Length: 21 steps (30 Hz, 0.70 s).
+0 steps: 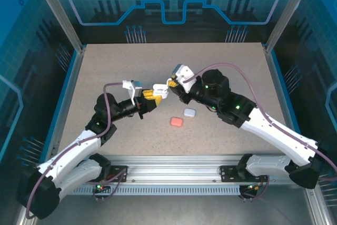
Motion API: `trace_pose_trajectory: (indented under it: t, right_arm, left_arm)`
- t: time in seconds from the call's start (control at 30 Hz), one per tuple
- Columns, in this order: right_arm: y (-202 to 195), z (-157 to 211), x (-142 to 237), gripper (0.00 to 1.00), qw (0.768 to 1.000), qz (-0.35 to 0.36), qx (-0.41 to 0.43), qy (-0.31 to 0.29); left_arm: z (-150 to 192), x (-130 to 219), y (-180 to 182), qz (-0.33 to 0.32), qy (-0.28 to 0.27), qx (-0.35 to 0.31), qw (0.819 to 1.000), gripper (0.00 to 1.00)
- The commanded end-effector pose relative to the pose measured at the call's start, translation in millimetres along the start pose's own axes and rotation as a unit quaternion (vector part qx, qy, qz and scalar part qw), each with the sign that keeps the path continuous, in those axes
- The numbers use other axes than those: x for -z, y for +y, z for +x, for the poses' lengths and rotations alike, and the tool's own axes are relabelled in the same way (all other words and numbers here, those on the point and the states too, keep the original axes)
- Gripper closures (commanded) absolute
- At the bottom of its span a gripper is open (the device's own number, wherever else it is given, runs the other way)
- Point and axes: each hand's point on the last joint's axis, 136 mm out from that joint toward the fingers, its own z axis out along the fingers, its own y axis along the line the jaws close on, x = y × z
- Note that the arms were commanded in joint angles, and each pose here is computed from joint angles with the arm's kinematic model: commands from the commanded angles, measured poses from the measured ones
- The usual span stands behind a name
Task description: Insert the wireless bluetooth earbuds into the charging case
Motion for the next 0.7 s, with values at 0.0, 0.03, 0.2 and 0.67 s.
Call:
trace_pose_trajectory:
  t: [0.0, 0.03, 0.2, 0.67]
  right_arm:
    - [10.9, -17.1, -9.3, 0.81, 0.999, -0.002, 0.029, -0.026]
    - [13.1, -15.8, -12.5, 0.81, 0.999, -0.002, 0.033, -0.023]
    - [24.4, -14.1, -23.1, 0.81, 0.999, -0.016, 0.042, -0.016]
    - [34.6, -12.9, -23.9, 0.81, 0.999, -0.032, 0.04, -0.013]
  left_arm:
    - [-12.6, -0.6, -12.4, 0.026, -0.021, -0.011, 0.999, 1.0]
    - [-13.5, -0.2, -12.9, 0.027, -0.022, -0.011, 0.999, 1.0]
    - [-14.3, 0.6, -13.6, 0.025, -0.023, -0.014, 0.999, 1.0]
    - [-11.5, 1.0, -10.1, 0.016, -0.022, -0.017, 0.999, 1.0]
